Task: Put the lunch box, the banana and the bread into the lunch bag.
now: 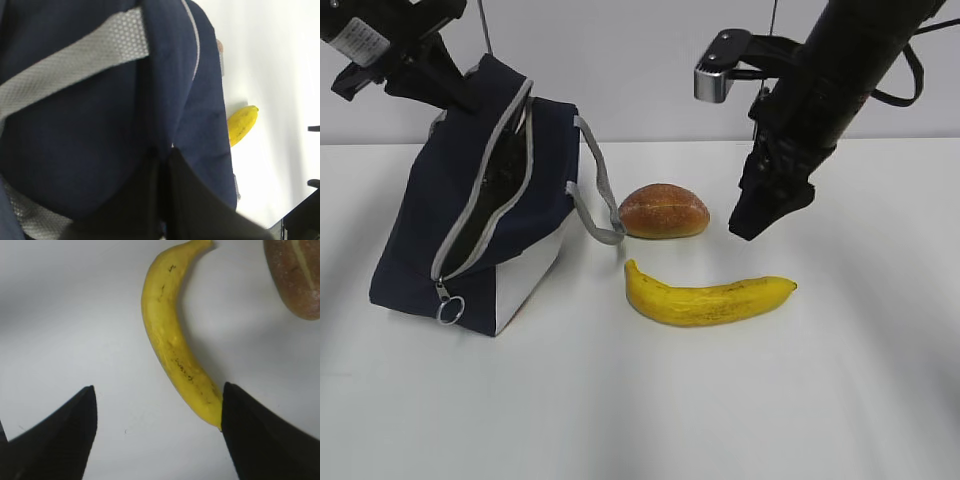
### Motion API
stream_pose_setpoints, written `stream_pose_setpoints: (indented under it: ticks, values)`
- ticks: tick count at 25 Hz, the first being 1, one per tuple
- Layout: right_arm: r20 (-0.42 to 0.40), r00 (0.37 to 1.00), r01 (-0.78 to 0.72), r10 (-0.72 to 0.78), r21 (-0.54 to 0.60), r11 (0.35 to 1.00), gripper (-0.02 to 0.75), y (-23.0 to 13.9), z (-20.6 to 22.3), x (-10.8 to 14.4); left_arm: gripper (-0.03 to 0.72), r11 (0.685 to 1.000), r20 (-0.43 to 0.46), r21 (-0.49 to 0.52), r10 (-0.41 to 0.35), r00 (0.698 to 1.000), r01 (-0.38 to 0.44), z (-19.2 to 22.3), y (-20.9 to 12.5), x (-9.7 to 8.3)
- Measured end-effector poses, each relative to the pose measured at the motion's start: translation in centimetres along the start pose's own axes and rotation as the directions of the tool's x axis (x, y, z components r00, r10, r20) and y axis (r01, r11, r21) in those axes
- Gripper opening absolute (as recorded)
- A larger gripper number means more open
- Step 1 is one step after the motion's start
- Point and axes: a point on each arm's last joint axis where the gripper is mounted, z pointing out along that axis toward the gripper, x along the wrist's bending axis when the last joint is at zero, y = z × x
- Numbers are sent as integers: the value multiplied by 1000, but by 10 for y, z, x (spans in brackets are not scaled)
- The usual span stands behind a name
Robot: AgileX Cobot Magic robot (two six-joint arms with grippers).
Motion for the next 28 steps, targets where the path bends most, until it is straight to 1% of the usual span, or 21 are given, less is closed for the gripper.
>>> stream_pose_setpoints:
  ticks: [6, 9, 16, 26, 28]
  values:
    - [-44, 988, 148, -145, 86, 985, 585, 18, 34, 9, 1, 1000, 0, 0, 0, 1000, 0, 0, 0, 0]
    - [-59, 979, 199, -194, 100, 975, 585, 22, 50, 10, 1, 1000, 0, 0, 0, 1000, 0, 0, 0, 0]
    - [-51, 976, 218, -213, 129, 967, 585, 19, 78, -1, 1, 1000, 0, 0, 0, 1000, 0, 0, 0, 0]
    - [-69, 972, 233, -225, 140, 962, 586, 17, 112, -8, 1, 1000, 0, 0, 0, 1000, 0, 0, 0, 0]
    - [-55, 969, 245, -240, 133, 960, 586, 19, 115, -9, 1, 1000, 0, 0, 0, 1000, 0, 0, 0, 0]
